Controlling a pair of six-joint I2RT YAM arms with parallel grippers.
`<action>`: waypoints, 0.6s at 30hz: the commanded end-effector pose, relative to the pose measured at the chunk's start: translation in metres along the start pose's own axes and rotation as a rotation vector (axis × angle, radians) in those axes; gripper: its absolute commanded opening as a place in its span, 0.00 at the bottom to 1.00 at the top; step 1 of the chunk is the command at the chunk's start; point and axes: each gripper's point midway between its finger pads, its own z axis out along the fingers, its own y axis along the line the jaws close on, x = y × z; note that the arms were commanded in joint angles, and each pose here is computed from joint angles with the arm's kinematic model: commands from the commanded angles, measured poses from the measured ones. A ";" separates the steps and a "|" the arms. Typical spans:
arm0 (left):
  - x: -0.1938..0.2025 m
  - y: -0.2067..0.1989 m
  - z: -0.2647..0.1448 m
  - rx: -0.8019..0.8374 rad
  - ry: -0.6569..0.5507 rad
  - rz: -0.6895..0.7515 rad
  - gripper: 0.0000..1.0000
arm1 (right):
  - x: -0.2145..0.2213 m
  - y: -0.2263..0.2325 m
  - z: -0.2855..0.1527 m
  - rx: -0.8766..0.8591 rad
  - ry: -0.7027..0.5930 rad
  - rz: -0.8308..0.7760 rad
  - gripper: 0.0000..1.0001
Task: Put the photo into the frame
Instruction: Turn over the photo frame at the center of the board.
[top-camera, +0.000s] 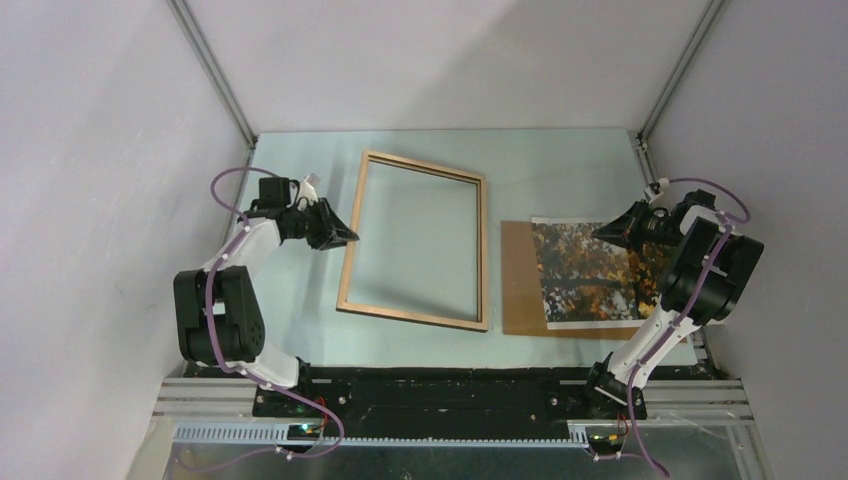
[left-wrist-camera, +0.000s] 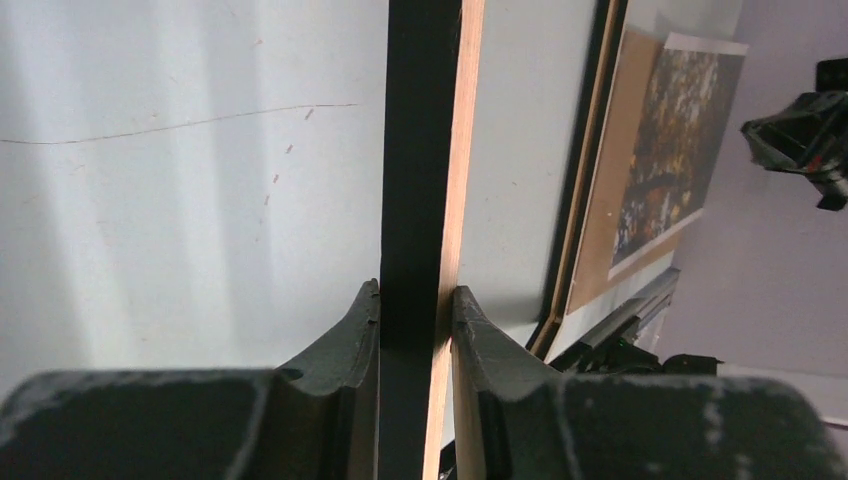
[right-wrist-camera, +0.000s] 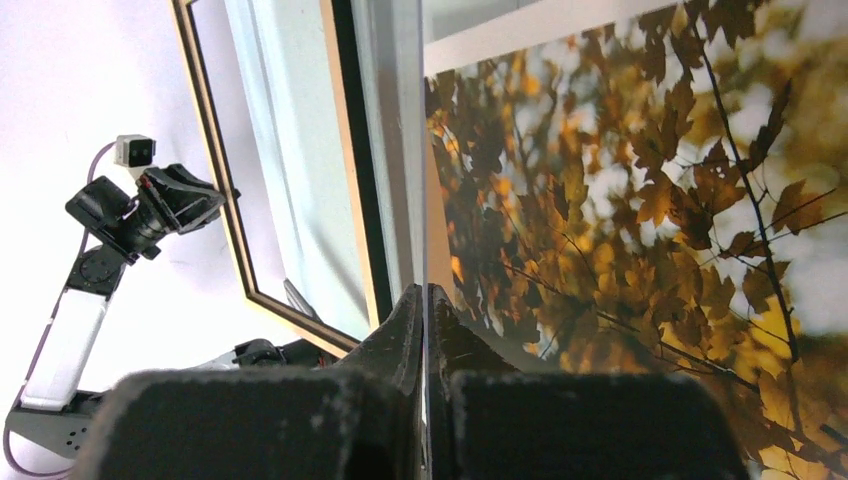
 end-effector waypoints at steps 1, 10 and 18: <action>-0.012 0.024 -0.008 -0.116 -0.073 0.051 0.00 | -0.023 0.036 -0.020 -0.052 -0.062 -0.093 0.00; -0.006 0.046 0.001 -0.188 -0.046 0.030 0.00 | -0.027 0.098 -0.028 -0.173 -0.081 -0.123 0.00; 0.004 0.056 0.016 -0.242 -0.013 0.025 0.00 | -0.031 0.171 -0.037 -0.282 -0.111 -0.204 0.00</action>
